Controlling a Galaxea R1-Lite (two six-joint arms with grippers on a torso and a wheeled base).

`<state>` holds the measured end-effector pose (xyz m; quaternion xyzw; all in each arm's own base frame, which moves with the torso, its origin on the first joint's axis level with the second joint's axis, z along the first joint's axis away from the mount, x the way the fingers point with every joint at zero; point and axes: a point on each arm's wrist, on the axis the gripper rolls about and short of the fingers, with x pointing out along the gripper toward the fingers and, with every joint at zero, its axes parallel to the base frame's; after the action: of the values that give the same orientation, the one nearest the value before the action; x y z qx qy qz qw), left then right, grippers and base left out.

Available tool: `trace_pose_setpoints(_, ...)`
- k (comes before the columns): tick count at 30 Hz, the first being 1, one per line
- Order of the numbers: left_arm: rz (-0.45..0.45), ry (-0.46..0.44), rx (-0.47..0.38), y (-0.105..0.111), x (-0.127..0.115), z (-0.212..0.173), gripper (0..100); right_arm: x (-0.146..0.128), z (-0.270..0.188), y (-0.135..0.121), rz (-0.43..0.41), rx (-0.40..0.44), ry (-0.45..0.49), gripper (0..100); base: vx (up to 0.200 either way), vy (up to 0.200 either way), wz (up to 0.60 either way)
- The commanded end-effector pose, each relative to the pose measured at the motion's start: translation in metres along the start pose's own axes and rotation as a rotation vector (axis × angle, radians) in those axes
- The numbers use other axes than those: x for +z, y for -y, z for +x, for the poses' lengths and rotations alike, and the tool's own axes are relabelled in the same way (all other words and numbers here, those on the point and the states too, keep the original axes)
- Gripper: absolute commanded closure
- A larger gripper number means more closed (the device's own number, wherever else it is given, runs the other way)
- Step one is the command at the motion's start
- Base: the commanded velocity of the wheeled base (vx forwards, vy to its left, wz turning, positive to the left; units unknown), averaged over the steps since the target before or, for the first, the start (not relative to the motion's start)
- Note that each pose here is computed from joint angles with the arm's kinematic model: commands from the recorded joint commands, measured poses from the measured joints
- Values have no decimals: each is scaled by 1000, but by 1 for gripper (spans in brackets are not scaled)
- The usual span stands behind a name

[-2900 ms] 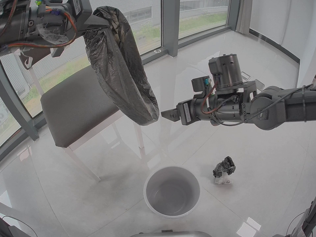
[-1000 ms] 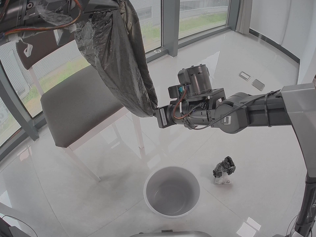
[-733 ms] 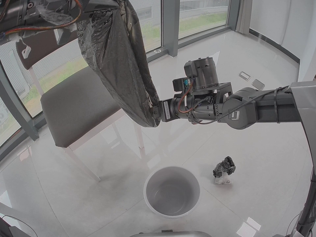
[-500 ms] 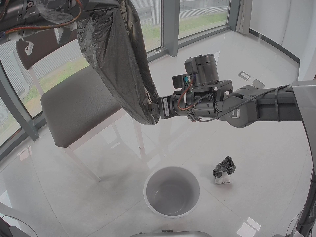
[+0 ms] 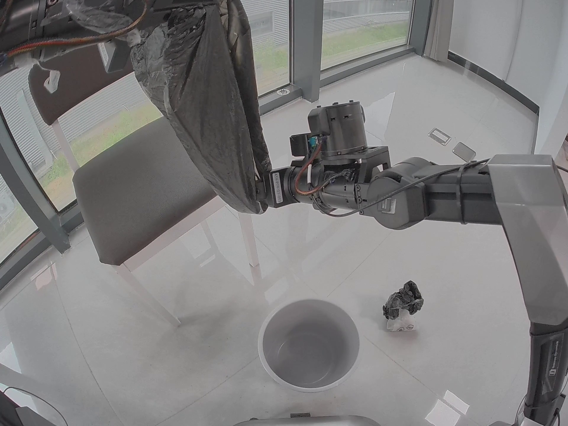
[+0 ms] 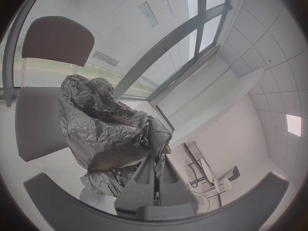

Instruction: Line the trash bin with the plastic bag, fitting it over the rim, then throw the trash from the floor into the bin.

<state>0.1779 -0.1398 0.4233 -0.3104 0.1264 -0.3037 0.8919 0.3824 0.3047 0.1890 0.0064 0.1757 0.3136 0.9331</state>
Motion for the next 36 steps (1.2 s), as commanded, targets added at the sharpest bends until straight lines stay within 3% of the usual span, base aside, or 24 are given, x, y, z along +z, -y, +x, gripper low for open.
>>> trace_pose_setpoints(1,-2,5,-5,1,1,-3,100,-16,16,2,-2,-4,-32,0,0,0,0)
trace_pose_setpoints(2,-2,5,-5,1,1,-2,100,-17,17,2,-2,-3,-34,100,0,0,0)
trace_pose_setpoints(16,0,9,-1,-1,0,1,100,-12,5,5,2,-21,-47,100,0,0,0)
trace_pose_setpoints(24,62,-78,93,-14,-16,18,100,8,-67,6,5,-38,-48,100,0,0,0)
trace_pose_setpoints(29,201,-147,209,-33,-37,33,100,6,-111,9,6,-80,-59,100,0,0,0)
trace_pose_setpoints(36,248,-200,224,-37,-51,38,100,-5,-145,18,10,-127,-88,100,0,0,0)
